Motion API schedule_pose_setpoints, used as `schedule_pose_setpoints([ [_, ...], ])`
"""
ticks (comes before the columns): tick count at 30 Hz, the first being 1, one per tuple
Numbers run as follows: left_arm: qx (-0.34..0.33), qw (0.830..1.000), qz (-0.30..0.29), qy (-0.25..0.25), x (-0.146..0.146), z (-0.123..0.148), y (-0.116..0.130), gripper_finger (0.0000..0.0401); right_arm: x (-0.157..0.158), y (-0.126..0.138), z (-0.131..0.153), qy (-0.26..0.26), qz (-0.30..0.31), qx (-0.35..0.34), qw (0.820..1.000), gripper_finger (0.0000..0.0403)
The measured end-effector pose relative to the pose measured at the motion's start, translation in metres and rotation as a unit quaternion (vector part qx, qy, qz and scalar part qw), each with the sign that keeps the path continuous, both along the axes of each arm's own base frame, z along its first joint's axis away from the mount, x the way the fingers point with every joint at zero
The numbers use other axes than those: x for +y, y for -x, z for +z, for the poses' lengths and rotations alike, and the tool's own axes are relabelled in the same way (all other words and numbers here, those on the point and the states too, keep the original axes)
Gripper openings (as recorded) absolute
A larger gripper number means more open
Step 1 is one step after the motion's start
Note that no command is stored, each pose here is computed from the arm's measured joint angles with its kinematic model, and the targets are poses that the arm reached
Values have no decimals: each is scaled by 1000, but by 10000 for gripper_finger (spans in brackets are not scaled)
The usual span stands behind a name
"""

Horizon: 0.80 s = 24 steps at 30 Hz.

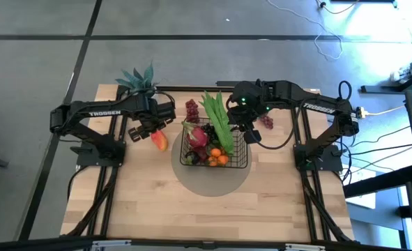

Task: Build produce basket
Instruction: Put the red mango into the black wire basket

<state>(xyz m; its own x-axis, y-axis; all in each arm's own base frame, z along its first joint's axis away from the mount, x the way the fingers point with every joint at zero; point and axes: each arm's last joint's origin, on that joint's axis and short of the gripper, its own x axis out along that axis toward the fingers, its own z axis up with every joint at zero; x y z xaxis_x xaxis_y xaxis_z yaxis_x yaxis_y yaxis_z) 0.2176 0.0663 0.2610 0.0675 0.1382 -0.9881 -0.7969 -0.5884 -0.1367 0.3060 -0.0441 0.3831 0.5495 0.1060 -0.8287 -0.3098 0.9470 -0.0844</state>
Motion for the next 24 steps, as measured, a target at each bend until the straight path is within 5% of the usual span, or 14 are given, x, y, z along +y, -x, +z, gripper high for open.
schedule_pose_setpoints([
  [11, -2, 1000, 6, -14, 1, -1, -2, 322, 0, 0, 0, 0, 0, 0, 1000, 106],
  [24, 8, 1000, 21, -9, -2, -57, -6, 338, 0, -1, 1, 1, 0, -7, 1000, 106],
])
